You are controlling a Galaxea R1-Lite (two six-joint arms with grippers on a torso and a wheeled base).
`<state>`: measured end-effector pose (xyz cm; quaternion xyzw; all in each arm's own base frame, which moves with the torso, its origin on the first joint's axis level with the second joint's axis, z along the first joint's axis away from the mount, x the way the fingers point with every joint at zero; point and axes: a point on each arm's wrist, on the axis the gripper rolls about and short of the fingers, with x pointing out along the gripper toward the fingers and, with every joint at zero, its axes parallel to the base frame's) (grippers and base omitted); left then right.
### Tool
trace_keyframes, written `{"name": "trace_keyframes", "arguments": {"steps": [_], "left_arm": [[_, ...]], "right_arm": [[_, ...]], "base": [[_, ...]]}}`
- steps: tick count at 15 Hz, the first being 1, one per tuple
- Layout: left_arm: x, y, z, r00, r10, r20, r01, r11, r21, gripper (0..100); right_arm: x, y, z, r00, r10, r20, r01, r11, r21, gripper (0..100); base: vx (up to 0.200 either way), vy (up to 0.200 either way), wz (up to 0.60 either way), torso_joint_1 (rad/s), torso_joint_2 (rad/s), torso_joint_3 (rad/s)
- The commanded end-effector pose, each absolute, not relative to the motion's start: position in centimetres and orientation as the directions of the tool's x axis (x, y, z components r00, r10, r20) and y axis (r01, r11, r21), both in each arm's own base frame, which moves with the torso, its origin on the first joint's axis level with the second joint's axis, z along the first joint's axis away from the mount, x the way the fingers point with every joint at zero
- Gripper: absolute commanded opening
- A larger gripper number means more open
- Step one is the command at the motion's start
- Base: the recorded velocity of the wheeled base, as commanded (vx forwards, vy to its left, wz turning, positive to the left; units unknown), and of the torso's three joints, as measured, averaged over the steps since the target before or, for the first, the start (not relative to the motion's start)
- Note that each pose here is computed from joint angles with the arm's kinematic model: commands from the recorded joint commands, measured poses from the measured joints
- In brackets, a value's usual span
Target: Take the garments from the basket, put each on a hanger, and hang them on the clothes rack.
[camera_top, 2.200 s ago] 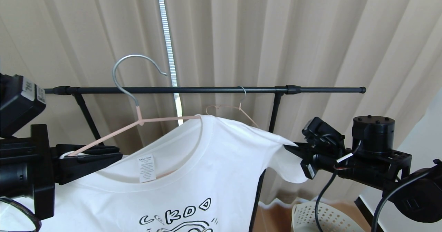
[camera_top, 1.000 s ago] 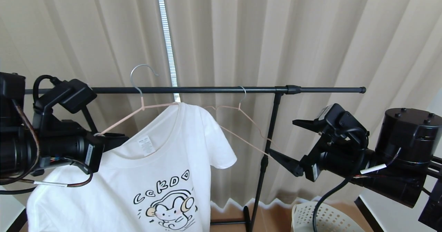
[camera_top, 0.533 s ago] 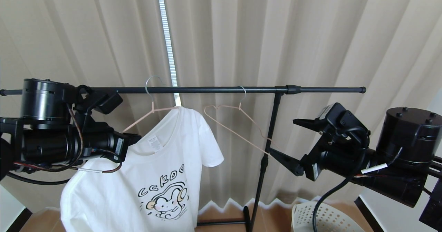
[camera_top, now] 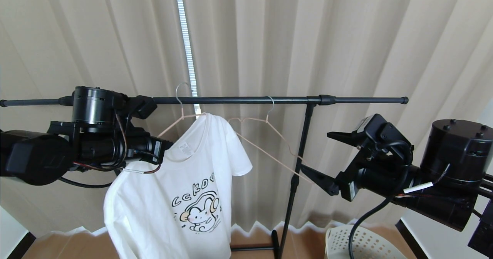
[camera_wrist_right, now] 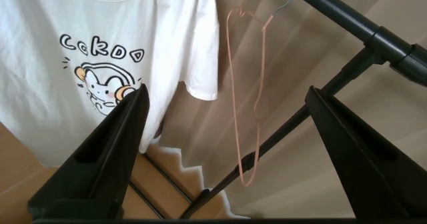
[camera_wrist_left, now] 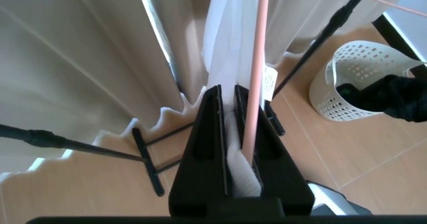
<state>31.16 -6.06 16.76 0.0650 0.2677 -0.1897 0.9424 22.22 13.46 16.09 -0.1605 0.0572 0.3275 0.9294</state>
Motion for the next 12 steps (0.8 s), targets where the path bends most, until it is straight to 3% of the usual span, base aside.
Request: {"name": "trace_keyframes", "arguments": {"steps": [1, 12], "left_arm": [[33.0, -6.4, 16.0, 0.784, -0.303, -0.541, 0.377, 0.926, 0.027, 0], [39.9, -7.8, 13.4, 0.808, -0.232, -0.541, 0.297, 0.954, 0.034, 0]], "right_arm": [[22.2, 13.4, 16.1, 0.78, 0.589, -0.212, -0.626, 0.735, -0.261, 100], [22.4, 13.4, 16.1, 0.789, 0.578, -0.209, -0.615, 0.743, -0.263, 100]], "base": [[0.0, 0.0, 0.0, 0.0, 0.0, 0.0], [0.0, 0.0, 0.0, 0.0, 0.0, 0.0]]}}
